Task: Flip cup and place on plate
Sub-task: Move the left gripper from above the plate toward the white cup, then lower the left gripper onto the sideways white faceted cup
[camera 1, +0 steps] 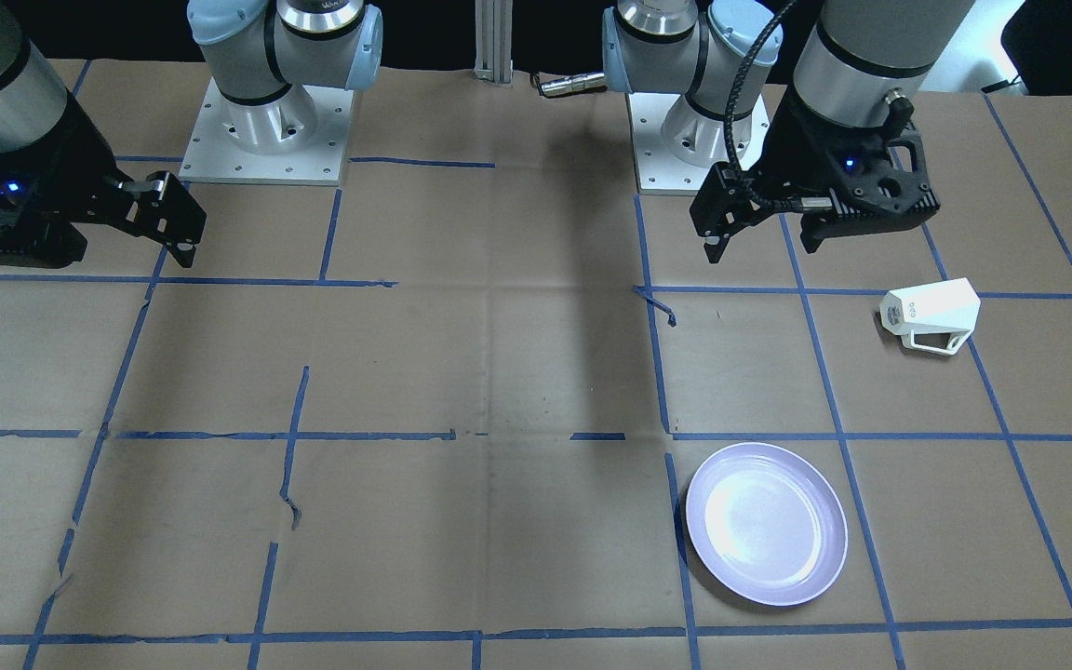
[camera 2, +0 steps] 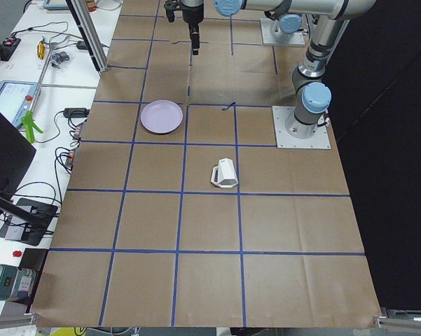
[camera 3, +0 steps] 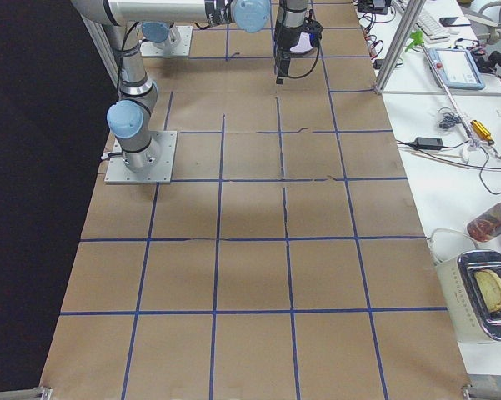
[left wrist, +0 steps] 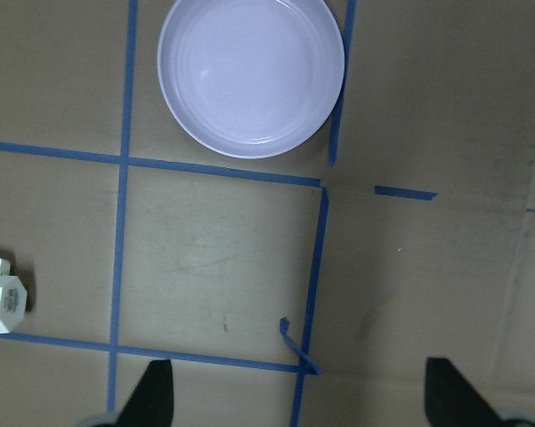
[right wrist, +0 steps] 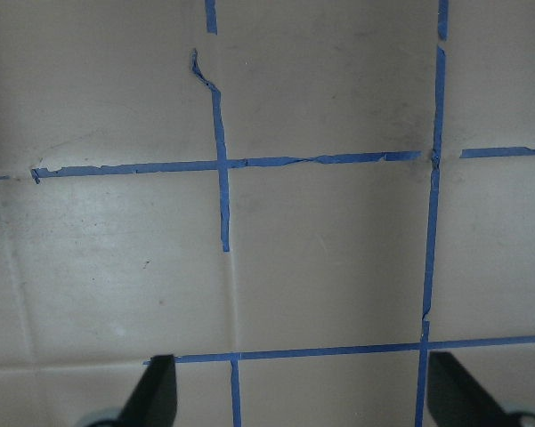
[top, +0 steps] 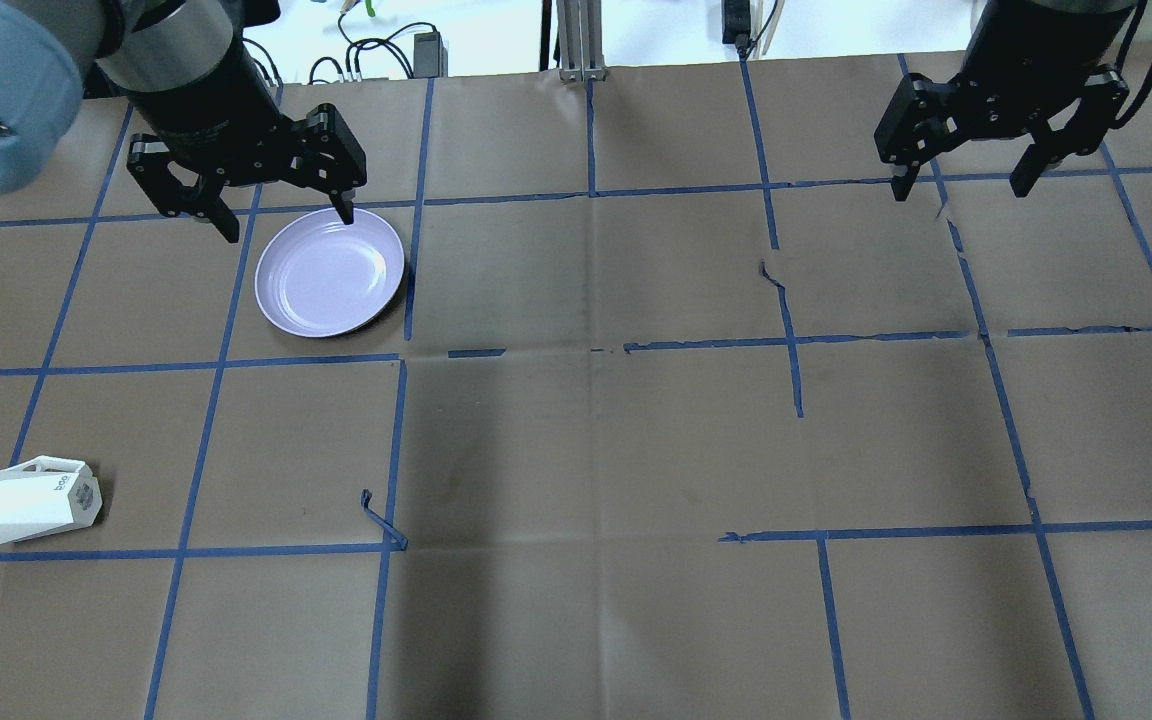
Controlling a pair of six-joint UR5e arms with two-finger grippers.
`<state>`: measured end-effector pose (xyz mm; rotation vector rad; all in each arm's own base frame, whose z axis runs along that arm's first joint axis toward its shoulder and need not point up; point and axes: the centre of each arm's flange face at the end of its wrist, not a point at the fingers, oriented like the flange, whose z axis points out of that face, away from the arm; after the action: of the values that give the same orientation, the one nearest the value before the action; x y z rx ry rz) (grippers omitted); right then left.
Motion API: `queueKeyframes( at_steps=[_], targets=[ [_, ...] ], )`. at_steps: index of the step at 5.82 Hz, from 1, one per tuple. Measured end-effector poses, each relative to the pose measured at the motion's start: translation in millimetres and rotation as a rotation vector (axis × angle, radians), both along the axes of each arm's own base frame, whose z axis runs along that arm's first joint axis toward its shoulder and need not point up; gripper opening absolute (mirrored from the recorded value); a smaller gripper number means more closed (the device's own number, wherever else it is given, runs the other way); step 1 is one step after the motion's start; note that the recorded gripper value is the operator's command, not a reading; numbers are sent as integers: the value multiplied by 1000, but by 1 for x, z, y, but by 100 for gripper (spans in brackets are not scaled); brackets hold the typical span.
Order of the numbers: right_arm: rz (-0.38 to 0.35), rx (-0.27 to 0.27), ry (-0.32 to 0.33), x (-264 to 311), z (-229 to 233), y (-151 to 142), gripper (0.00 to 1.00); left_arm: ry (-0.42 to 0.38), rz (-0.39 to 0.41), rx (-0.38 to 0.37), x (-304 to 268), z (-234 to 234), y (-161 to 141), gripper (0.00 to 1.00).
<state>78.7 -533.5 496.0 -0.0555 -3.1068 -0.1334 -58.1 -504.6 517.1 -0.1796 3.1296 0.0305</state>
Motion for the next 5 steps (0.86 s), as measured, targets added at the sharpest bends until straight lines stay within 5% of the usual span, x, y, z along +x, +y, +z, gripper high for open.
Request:
queueKeyframes(
  at_steps=[2, 5],
  targets=[
    [0, 0, 0, 0, 0, 0, 100, 14, -68, 25, 140, 7, 16, 99],
    [0, -1, 0, 0, 0, 0, 100, 79, -202, 43, 373, -23, 92, 99]
  ],
)
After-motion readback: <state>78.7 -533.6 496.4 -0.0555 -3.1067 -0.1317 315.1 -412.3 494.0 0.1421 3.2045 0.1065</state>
